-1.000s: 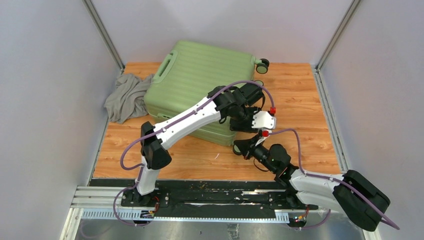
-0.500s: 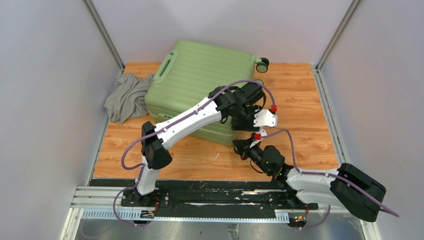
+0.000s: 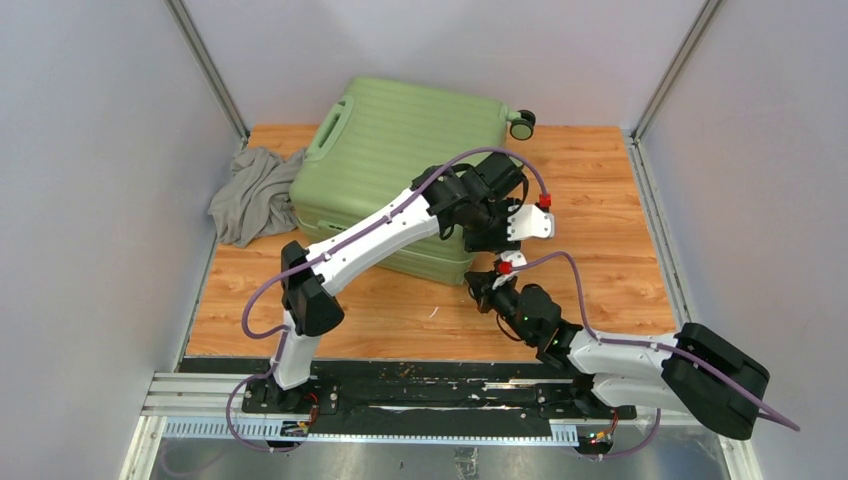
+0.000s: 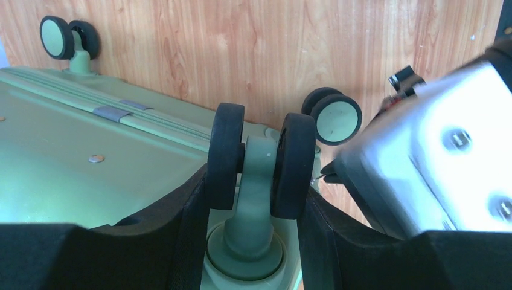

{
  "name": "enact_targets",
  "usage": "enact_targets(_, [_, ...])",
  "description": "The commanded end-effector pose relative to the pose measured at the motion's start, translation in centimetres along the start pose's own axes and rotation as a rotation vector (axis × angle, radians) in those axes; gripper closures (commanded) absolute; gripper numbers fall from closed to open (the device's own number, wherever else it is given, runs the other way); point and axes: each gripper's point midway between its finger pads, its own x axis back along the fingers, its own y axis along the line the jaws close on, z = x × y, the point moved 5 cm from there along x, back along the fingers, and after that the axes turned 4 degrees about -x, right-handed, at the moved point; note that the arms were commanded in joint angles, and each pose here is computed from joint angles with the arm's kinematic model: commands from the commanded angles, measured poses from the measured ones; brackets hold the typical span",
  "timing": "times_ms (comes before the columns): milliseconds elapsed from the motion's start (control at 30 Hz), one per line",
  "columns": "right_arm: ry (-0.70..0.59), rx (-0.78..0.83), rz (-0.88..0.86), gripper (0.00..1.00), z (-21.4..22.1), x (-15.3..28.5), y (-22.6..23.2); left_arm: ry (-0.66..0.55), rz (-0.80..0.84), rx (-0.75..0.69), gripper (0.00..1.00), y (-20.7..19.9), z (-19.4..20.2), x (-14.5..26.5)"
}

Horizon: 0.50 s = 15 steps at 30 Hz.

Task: Pack the luggage
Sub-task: Zip the luggage at the center of the board.

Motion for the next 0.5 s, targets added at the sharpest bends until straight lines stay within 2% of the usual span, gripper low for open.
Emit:
enact_targets(0, [-0.006, 0.142, -0.366, 1.00, -2.0, -0.7, 7.7, -0.365, -0.416, 0.042, 1.00, 8.4, -7.5, 4.3])
enact_targets(233, [0.018, 0.154, -0.394, 1.00, -1.2, -1.6, 9.2, -0.401, -0.374, 0.058, 1.00, 8.1, -8.1, 3.6])
enact_targets(333, [-0.002, 0.115, -0.301, 1.00, -1.5, -1.7, 8.1, -0.411, -0.360, 0.070, 1.00, 7.9, -8.2, 3.4])
enact_targets(467, [0.022, 0.030, -0.074, 1.00, -1.0, -0.2, 4.6, -0.409, -0.354, 0.077, 1.00, 7.9, -8.2, 3.1])
